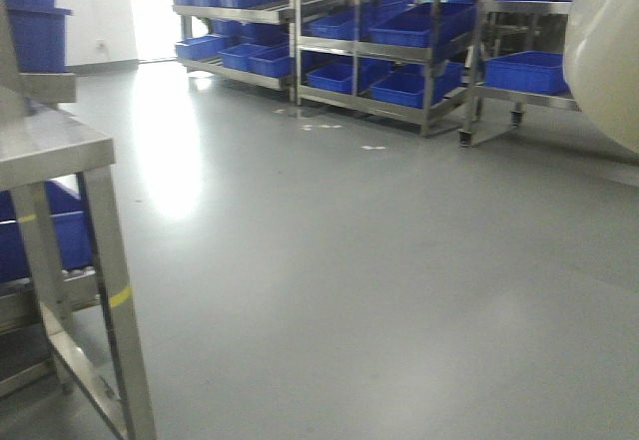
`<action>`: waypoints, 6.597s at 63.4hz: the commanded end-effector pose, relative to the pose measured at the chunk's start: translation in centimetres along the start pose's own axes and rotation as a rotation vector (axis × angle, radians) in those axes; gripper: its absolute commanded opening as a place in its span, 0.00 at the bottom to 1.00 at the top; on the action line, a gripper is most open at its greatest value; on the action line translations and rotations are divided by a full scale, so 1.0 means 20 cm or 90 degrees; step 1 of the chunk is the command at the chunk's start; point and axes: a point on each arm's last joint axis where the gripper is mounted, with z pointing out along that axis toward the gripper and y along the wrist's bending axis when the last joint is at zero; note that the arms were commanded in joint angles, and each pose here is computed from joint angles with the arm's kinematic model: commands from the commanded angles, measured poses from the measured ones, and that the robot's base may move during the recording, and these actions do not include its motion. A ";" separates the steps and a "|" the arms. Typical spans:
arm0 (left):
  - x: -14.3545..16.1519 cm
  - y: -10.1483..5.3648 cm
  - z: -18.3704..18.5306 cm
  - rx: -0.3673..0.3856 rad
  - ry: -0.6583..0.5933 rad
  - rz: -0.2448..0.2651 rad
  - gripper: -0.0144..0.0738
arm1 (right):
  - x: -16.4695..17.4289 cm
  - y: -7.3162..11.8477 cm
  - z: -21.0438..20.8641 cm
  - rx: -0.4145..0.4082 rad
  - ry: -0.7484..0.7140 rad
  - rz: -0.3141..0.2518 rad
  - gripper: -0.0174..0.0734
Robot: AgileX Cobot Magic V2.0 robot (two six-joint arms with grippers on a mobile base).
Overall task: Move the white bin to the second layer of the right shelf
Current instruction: 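Back away from the table and turn, holding the bin in the right gripper, then drive along the yellow floor line carrying the bin in the right gripper, then drive past the blue-crate racks toward the windows holding the bin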
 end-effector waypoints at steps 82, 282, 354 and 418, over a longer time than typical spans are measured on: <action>0.01 0.00 0.00 -0.003 -0.046 -0.007 0.26 | -0.09 0.01 -0.02 -0.005 -0.079 0.000 0.25; 0.01 0.00 0.00 -0.003 -0.046 -0.007 0.26 | -0.09 0.01 -0.03 -0.005 -0.080 0.000 0.25; 0.01 0.00 0.00 -0.003 -0.046 -0.007 0.26 | -0.09 0.01 -0.03 -0.005 -0.080 0.000 0.25; 0.01 0.00 0.00 -0.003 -0.046 -0.007 0.26 | -0.09 0.01 -0.03 -0.005 -0.080 0.000 0.25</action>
